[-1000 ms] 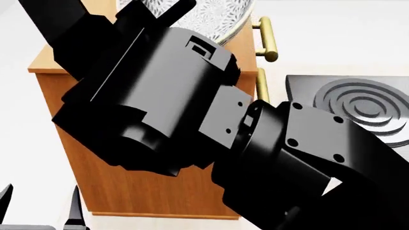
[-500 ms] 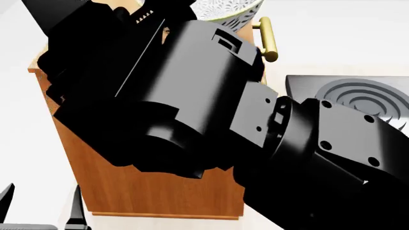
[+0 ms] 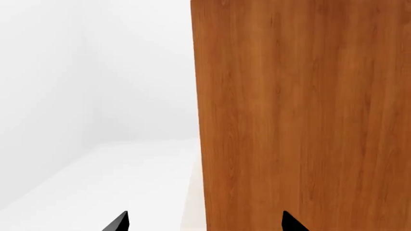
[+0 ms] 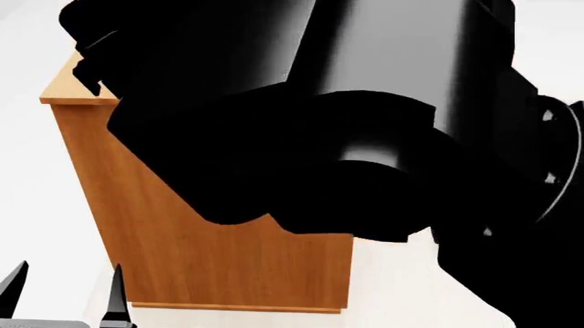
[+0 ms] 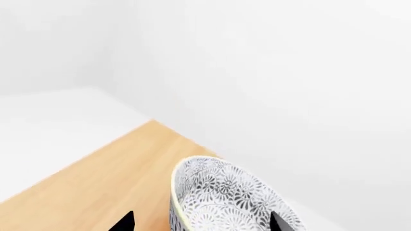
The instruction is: Put the bowl on the top of the cabinet.
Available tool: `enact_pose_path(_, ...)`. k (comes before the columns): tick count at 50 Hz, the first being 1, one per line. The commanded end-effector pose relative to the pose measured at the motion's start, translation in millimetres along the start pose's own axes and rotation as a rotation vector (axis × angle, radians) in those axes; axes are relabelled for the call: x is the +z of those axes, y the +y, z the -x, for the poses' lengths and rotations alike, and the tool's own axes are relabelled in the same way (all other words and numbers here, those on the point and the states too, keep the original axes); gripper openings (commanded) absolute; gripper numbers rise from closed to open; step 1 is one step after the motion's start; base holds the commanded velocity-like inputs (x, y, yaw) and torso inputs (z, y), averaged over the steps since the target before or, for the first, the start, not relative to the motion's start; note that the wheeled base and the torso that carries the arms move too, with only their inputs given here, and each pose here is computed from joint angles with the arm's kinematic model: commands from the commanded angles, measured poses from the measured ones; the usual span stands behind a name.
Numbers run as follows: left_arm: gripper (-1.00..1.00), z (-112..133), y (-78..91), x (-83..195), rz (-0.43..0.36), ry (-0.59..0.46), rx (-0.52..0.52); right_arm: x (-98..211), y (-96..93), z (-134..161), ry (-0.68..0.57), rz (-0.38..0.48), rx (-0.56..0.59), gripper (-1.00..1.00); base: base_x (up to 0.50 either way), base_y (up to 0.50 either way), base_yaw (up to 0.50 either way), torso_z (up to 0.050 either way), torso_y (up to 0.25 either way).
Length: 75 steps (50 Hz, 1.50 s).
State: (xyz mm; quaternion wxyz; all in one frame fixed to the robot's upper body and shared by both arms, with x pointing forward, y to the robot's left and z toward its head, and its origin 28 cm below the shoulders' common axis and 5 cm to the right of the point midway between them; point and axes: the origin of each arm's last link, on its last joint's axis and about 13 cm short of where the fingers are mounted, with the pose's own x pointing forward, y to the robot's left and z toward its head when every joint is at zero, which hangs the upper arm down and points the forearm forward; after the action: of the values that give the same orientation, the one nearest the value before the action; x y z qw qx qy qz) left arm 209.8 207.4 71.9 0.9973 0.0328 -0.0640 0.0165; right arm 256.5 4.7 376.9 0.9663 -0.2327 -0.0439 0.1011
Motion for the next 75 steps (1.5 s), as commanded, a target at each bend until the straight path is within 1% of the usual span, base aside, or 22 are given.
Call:
enact_pose_path(1, 1.0, 0.4, -2.6, 0.7, 0.001, -0.003, -0.009, 7.6, -12.8, 23.9, -0.055, 0.005, -0.025, 1.0, 0.0, 0.0, 0.0, 0.0, 0.0)
enact_pose_path(6, 1.0, 0.2, -2.5, 0.1, 0.0, -0.002, -0.008, 10.4, -20.1, 33.4, -0.077, 0.019, -0.052, 1.0, 0.0, 0.0, 0.0, 0.0, 0.0)
enact_pose_path(10, 1.0, -0.4, -2.9, 0.0, 0.001, -0.004, -0.01, 8.1, -28.5, 43.0, -0.097, 0.064, -0.108, 1.0, 0.0, 0.0, 0.0, 0.0, 0.0)
enact_pose_path(12, 1.0, -0.3, -2.6, 0.2, 0.004, -0.004, -0.011, 5.3, -30.8, 45.6, -0.096, 0.073, -0.12, 1.0, 0.0, 0.0, 0.0, 0.0, 0.0)
enact_pose_path(13, 1.0, -0.6, -2.6, -0.5, 0.002, -0.004, -0.011, 1.6, -34.3, 47.8, -0.093, 0.091, -0.154, 1.0, 0.0, 0.0, 0.0, 0.0, 0.0)
enact_pose_path(14, 1.0, -0.9, -2.6, -1.0, 0.002, -0.003, -0.011, -0.4, -35.9, 49.5, -0.094, 0.097, -0.16, 1.0, 0.0, 0.0, 0.0, 0.0, 0.0)
enact_pose_path(15, 1.0, -0.8, -2.6, -0.7, 0.004, -0.003, -0.011, -2.8, -40.7, 52.7, -0.096, 0.097, -0.19, 1.0, 0.0, 0.0, 0.0, 0.0, 0.0)
enact_pose_path(16, 1.0, -0.8, -2.6, -0.6, 0.004, -0.003, -0.011, -2.9, -40.7, 52.8, -0.096, 0.097, -0.19, 1.0, 0.0, 0.0, 0.0, 0.0, 0.0)
enact_pose_path(19, 1.0, -1.1, -3.4, -0.2, 0.002, -0.005, -0.014, -7.9, -51.1, 64.1, -0.11, 0.095, -0.213, 1.0, 0.0, 0.0, 0.0, 0.0, 0.0)
enact_pose_path(26, 1.0, -1.6, -4.3, -0.5, 0.002, -0.004, -0.016, -21.6, -60.0, 77.8, -0.124, 0.098, -0.246, 1.0, 0.0, 0.0, 0.0, 0.0, 0.0)
enact_pose_path(27, 1.0, -1.7, -4.5, -0.5, 0.001, -0.003, -0.016, -27.8, -62.3, 83.2, -0.128, 0.095, -0.253, 1.0, 0.0, 0.0, 0.0, 0.0, 0.0)
enact_pose_path(31, 1.0, -1.5, -3.6, -0.8, 0.001, -0.002, -0.013, -41.1, -67.2, 89.6, -0.132, 0.078, -0.28, 1.0, 0.0, 0.0, 0.0, 0.0, 0.0)
enact_pose_path(38, 1.0, -1.5, -3.1, -0.1, 0.0, -0.003, -0.01, -68.3, -66.5, 90.8, -0.114, 0.071, -0.304, 1.0, 0.0, 0.0, 0.0, 0.0, 0.0)
enact_pose_path(42, 1.0, -1.4, -2.6, 0.6, -0.002, -0.005, -0.007, -90.7, -61.8, 88.7, -0.096, 0.082, -0.314, 1.0, 0.0, 0.0, 0.0, 0.0, 0.0)
enact_pose_path(45, 1.0, -1.1, -1.8, 0.6, -0.003, -0.006, -0.003, -100.1, -61.9, 86.4, -0.084, 0.078, -0.328, 1.0, 0.0, 0.0, 0.0, 0.0, 0.0)
enact_pose_path(46, 1.0, -1.1, -1.3, 1.0, -0.002, -0.006, -0.001, -107.7, -62.0, 83.7, -0.07, 0.084, -0.354, 1.0, 0.0, 0.0, 0.0, 0.0, 0.0)
enact_pose_path(50, 1.0, -1.7, -1.6, 1.5, -0.003, -0.007, -0.001, -119.2, -60.8, 80.8, -0.054, 0.084, -0.363, 1.0, 0.0, 0.0, 0.0, 0.0, 0.0)
enact_pose_path(53, 1.0, -1.8, -1.8, 1.8, -0.004, -0.007, 0.0, -129.9, -60.9, 78.8, -0.037, 0.068, -0.372, 1.0, 0.0, 0.0, 0.0, 0.0, 0.0)
enact_pose_path(69, 1.0, -2.1, -0.2, 0.9, -0.006, -0.009, 0.008, -185.4, -45.9, 65.2, 0.068, -0.004, -0.325, 1.0, 0.0, 0.0, 0.0, 0.0, 0.0)
enact_pose_path(75, 1.0, -2.1, -0.4, 0.2, -0.006, -0.009, 0.007, -207.3, -37.5, 61.5, 0.107, -0.028, -0.305, 1.0, 0.0, 0.0, 0.0, 0.0, 0.0)
